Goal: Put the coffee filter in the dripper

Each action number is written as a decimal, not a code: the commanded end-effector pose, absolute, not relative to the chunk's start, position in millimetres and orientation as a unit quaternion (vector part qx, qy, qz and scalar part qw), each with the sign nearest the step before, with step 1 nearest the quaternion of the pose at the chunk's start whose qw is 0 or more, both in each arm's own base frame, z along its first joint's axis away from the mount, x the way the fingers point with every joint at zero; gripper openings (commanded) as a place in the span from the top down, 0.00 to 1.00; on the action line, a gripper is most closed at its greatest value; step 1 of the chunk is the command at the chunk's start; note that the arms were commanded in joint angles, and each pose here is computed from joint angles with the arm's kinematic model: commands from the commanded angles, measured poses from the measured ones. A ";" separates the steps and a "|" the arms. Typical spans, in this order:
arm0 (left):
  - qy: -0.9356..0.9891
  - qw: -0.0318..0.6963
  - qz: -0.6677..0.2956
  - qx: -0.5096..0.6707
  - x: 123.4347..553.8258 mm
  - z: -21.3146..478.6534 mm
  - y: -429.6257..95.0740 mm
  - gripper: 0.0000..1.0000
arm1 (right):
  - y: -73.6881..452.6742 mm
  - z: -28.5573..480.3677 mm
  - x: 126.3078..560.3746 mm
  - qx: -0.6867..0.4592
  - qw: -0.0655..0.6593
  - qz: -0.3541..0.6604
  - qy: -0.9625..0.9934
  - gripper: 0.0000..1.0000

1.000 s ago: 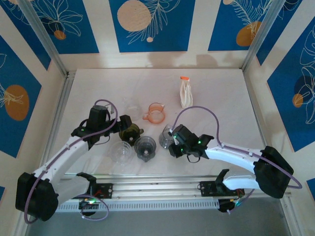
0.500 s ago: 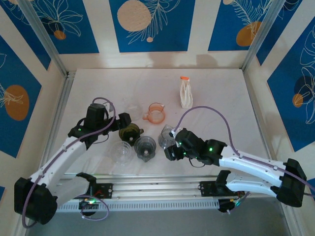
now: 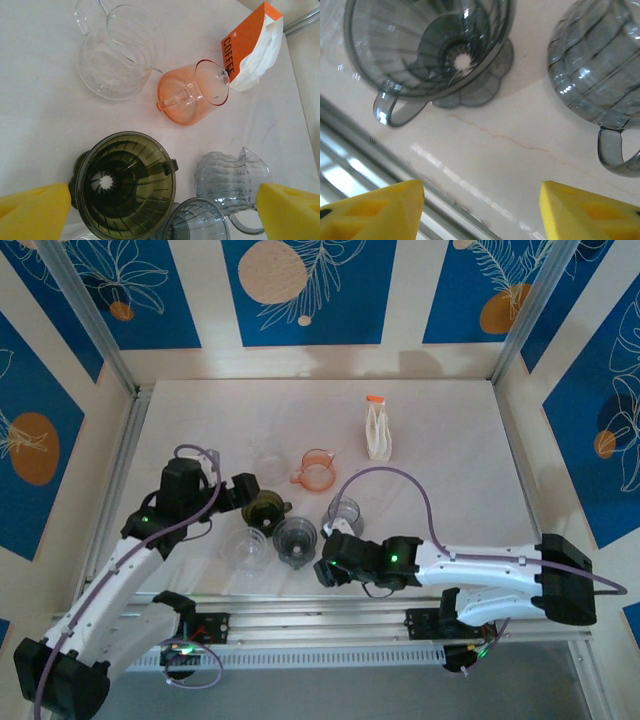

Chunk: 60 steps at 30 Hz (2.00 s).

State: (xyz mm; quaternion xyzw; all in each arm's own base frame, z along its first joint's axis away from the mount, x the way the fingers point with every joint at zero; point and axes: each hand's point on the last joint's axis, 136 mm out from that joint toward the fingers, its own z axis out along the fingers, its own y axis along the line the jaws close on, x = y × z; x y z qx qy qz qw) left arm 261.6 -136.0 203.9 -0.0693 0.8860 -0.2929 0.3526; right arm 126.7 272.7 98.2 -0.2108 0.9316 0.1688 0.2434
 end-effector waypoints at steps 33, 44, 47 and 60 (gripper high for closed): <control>0.876 0.375 -0.300 -0.047 241.0 216.7 -131.2 0.02 | 316.5 81.0 179.2 -0.030 0.160 0.156 0.974 0.82; 0.876 0.377 -0.298 -0.044 241.2 220.6 -130.9 0.02 | 316.2 96.4 170.6 -0.059 0.140 0.183 0.971 1.00; 0.876 0.378 -0.297 -0.044 241.9 221.7 -130.8 0.02 | 316.0 105.7 167.8 -0.074 0.132 0.200 0.968 1.00; 0.869 0.391 -0.298 -0.048 245.2 235.5 -129.6 0.02 | 269.6 190.9 178.0 -0.074 0.132 0.287 0.946 1.00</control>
